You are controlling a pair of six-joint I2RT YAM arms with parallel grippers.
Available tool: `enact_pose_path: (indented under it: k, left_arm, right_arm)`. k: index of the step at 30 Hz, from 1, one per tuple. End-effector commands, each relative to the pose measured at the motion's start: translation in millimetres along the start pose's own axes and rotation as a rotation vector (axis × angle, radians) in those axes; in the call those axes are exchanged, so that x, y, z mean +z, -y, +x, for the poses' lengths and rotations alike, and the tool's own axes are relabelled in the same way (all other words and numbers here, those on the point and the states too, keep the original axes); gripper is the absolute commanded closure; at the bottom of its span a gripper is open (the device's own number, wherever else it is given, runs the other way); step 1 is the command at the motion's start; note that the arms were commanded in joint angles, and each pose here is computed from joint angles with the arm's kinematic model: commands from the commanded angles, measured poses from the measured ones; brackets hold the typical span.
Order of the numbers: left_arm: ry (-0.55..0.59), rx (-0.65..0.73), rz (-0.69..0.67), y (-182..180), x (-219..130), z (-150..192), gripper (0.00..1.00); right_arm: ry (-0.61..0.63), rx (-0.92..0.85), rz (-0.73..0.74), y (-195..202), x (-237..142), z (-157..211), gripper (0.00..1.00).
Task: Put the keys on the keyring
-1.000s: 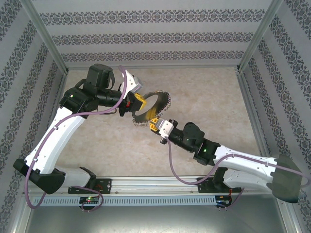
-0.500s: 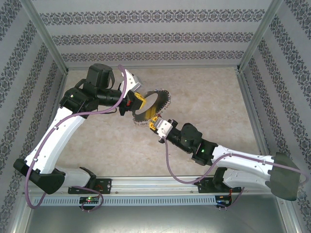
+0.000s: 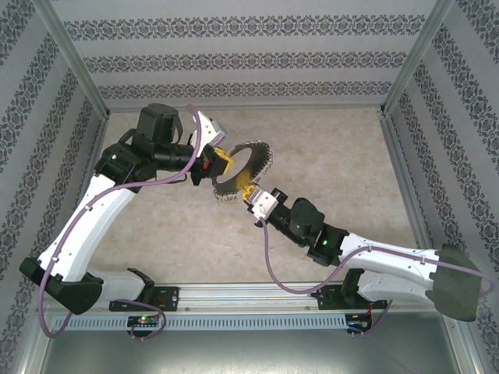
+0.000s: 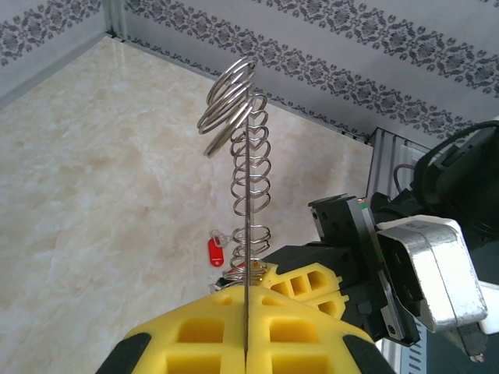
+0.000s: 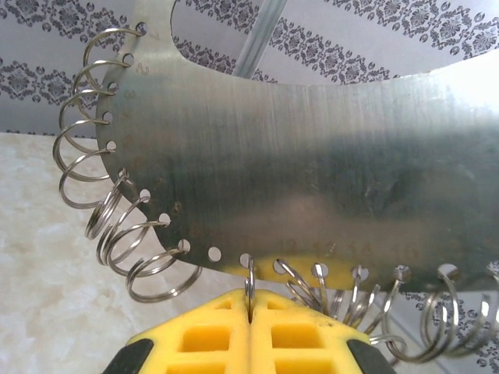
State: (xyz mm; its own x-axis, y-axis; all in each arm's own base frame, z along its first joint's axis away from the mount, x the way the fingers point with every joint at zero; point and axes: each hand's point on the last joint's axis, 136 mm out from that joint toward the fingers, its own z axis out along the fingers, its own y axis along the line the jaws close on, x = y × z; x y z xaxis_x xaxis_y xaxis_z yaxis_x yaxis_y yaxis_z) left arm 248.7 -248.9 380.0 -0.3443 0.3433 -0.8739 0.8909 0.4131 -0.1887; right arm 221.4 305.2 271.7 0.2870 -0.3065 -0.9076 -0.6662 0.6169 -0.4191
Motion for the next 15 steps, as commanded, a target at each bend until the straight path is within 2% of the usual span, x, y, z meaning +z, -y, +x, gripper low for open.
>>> enact_pose_path:
  k: [1, 6, 10, 15]
  left_arm:
    - [0.046, -0.026, -0.074, -9, -7, -9, 1.0]
    - [0.06, -0.106, -0.158, -28, -1, -1, 1.0]
    - [0.078, -0.197, -0.203, -40, 5, 10, 1.0]
    - [0.09, -0.428, -0.246, -59, 25, 45, 1.0]
  right_arm:
    - [0.009, 0.003, 0.032, 7, -2, -7, 1.0]
    - [-0.037, -0.014, -0.006, -1, -8, 7, 1.0]
    - [-0.085, 0.058, -0.067, -2, -12, 17, 1.0]
    - [-0.166, 0.195, -0.204, -3, -18, 28, 1.0]
